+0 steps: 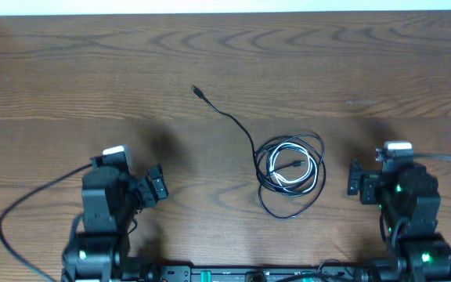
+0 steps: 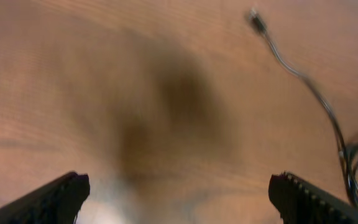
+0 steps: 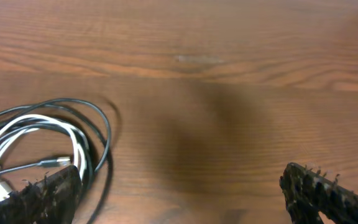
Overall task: Untangle cables
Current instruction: 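Move both grippers forward toward the tangled black and white cables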
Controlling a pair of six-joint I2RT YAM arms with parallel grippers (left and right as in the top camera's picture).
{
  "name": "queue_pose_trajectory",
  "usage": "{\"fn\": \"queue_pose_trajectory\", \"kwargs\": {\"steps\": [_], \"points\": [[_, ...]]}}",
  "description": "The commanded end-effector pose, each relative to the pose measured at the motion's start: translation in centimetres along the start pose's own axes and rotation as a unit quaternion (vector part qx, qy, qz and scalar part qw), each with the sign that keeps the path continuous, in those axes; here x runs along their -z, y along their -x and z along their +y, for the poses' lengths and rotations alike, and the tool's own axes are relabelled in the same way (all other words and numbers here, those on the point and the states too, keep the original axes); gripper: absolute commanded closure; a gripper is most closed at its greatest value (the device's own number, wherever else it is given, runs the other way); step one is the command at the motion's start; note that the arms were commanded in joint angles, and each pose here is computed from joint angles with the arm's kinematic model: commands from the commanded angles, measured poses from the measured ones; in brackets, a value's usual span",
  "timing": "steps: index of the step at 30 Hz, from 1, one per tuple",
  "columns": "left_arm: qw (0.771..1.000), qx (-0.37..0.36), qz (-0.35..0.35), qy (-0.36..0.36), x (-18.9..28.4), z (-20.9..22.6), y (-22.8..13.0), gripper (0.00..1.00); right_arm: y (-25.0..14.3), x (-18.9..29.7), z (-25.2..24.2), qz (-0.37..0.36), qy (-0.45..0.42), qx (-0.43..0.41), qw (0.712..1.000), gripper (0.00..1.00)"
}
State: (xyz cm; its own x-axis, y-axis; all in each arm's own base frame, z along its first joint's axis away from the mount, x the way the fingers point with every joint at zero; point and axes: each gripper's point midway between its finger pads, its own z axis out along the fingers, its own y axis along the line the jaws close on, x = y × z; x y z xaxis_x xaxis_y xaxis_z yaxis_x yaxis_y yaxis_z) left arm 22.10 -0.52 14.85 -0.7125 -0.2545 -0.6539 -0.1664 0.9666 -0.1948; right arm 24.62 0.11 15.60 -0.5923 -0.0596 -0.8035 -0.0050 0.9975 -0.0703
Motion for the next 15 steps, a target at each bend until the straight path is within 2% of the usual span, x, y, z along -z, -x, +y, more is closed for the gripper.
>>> {"fn": "queue_pose_trajectory", "kwargs": {"steps": [1, 3, 7, 12, 14, 15], "points": [[0.998, 0.01, 0.052, -0.017, 1.0, -1.2, 0.8, 0.03, 1.8, 0.1, 2.1, 0.006, 0.059, -0.013, 0.998, 0.01], [0.997, 0.012, 0.075, -0.021, 1.4, -1.6, 0.9, 0.03, 1.8, 0.1, 3.3, 0.01, 0.096, -0.013, 0.995, 0.01], [0.996, 0.017, 0.077, -0.039, 1.2, -2.4, 1.4, 0.02, 2.4, 0.5, 5.1, -0.001, 0.149, -0.013, 0.989, 0.01], [0.995, 0.018, 0.081, -0.058, 1.3, -3.0, 1.2, 0.03, 3.5, 0.6, 5.3, -0.018, 0.156, -0.056, 0.986, 0.01], [0.994, 0.018, 0.079, -0.078, 1.4, -3.8, 1.4, 0.02, 3.1, 0.3, 5.3, -0.004, 0.154, -0.056, 0.987, 0.01], [0.993, 0.016, 0.072, -0.093, 1.3, -4.3, 1.9, 0.03, 2.3, -0.3, 5.2, 0.027, 0.148, -0.058, 0.987, 0.01]]}}
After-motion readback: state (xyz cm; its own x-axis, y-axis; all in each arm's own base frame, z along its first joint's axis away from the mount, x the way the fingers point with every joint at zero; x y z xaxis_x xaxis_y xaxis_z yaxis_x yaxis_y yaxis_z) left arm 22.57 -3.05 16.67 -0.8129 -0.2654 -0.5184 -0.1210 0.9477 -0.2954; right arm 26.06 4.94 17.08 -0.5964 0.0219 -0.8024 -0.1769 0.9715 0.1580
